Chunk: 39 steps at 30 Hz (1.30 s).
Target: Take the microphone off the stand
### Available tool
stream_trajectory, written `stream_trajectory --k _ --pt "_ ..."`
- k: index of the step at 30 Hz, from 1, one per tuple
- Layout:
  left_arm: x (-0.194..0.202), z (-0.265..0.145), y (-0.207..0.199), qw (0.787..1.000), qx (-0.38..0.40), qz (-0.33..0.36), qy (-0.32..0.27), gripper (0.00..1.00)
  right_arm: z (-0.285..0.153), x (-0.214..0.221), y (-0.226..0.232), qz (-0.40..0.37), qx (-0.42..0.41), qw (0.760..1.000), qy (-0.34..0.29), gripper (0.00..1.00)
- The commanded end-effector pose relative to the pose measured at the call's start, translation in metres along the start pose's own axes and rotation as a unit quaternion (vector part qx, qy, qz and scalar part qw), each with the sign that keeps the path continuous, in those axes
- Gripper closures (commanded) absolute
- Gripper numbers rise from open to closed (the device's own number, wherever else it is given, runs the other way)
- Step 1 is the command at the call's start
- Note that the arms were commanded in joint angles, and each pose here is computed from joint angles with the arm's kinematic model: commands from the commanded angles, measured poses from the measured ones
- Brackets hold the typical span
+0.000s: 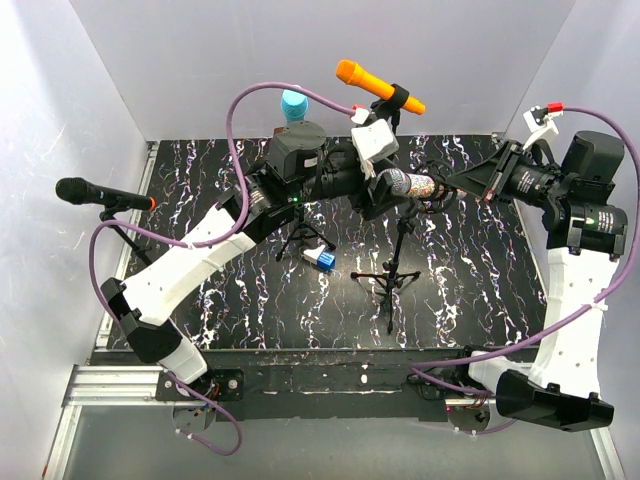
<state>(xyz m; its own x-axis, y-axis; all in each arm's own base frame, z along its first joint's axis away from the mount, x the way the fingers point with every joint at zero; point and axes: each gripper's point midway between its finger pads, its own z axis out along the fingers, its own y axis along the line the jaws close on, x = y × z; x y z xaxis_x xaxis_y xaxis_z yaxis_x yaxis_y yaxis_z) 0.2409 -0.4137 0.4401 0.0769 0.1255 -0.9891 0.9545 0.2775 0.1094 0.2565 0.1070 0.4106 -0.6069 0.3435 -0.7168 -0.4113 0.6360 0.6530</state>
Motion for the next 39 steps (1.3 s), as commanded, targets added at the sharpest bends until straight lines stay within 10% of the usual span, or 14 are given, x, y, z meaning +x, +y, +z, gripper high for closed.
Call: stream_trajectory --k 1,4,8,26,39 --pt "-0.012 -0.002 0.001 1.000 -0.003 0.017 -0.013 0.46 -0.006 0.022 0.000 -0.011 0.005 0.999 0.039 0.66" --pt "-0.015 -0.004 0.001 1.000 -0.003 0.025 -0.014 0.58 -0.018 0.022 0.012 -0.074 0.000 0.997 0.038 0.38" --pt "-0.016 -0.008 0.001 0.999 -0.004 0.037 -0.014 0.70 -0.034 0.016 0.032 -0.177 -0.011 0.984 0.020 0.25" --pt "-0.017 -0.009 -0.013 0.998 0.038 0.044 -0.011 1.00 -0.016 0.004 0.049 -0.562 -0.063 0.825 0.006 0.21" --pt "-0.022 -0.012 -0.015 0.998 0.049 0.049 -0.002 1.00 0.017 0.028 0.024 -0.583 -0.079 0.807 0.053 0.24"
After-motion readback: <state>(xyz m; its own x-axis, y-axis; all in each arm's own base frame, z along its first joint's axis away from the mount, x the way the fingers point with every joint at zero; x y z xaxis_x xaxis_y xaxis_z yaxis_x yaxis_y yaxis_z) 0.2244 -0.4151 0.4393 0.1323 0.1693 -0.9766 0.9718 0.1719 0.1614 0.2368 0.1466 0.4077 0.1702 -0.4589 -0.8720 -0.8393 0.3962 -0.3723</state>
